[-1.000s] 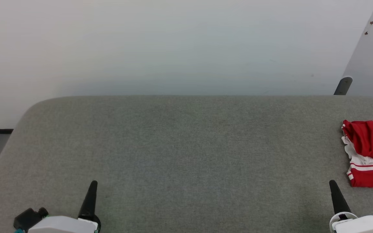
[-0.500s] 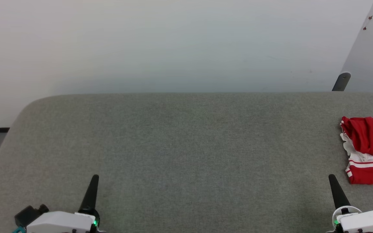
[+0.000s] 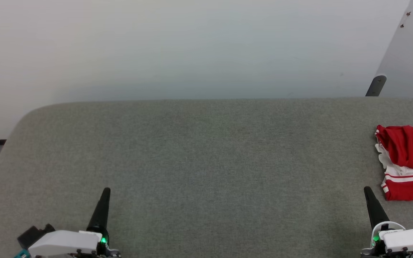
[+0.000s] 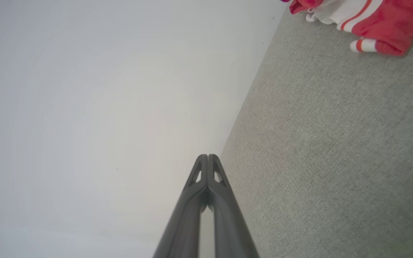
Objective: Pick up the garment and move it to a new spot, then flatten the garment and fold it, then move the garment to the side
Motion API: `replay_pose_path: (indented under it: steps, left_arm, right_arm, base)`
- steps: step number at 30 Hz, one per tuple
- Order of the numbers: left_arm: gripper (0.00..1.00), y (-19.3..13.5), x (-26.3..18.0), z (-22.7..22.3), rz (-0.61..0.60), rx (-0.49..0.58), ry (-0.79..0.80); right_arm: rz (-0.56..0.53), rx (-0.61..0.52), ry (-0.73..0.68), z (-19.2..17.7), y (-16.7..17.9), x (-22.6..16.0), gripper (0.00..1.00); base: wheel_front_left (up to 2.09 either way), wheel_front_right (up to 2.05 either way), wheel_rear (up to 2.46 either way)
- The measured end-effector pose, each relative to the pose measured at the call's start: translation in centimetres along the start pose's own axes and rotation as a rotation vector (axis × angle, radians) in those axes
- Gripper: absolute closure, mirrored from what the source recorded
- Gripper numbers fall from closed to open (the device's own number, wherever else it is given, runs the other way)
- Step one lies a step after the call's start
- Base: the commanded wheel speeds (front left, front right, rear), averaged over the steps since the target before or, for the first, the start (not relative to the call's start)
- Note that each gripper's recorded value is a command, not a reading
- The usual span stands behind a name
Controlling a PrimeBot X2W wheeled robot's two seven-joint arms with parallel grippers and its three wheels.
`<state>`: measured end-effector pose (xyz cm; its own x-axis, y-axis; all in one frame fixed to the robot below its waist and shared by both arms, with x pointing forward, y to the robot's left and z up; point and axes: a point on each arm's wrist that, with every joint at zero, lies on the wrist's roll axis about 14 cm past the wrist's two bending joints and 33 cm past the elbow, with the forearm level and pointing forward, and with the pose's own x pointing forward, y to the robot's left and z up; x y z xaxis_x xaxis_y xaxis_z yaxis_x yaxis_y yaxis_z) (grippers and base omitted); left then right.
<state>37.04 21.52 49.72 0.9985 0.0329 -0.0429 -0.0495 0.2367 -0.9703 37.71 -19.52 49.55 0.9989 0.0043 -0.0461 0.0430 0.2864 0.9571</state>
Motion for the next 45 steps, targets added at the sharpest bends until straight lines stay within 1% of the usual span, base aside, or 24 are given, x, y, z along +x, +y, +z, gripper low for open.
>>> replay_pose_path:
  steps: [33, 36, 45]
  left_arm:
    - [1.0, -1.1, 1.5, -1.3, -0.033, -0.227, 0.027]
    - [1.0, -1.1, 1.6, -1.4, -0.035, -0.244, 0.029]
    - [1.0, -1.1, 1.7, -1.4, -0.036, -0.244, 0.029]
  right_arm:
    - [0.03, 0.274, -0.009, 0.7, 0.6, 0.9, 1.0]
    - [0.033, 0.291, -0.009, 0.8, 0.6, 1.0, 1.0]
    - [0.04, 0.291, -0.01, 0.8, 0.9, 1.1, 1.0]
  base:
    - [0.0, 0.0, 0.0]
    - [0.0, 0.0, 0.0]
    - [0.0, 0.0, 0.0]
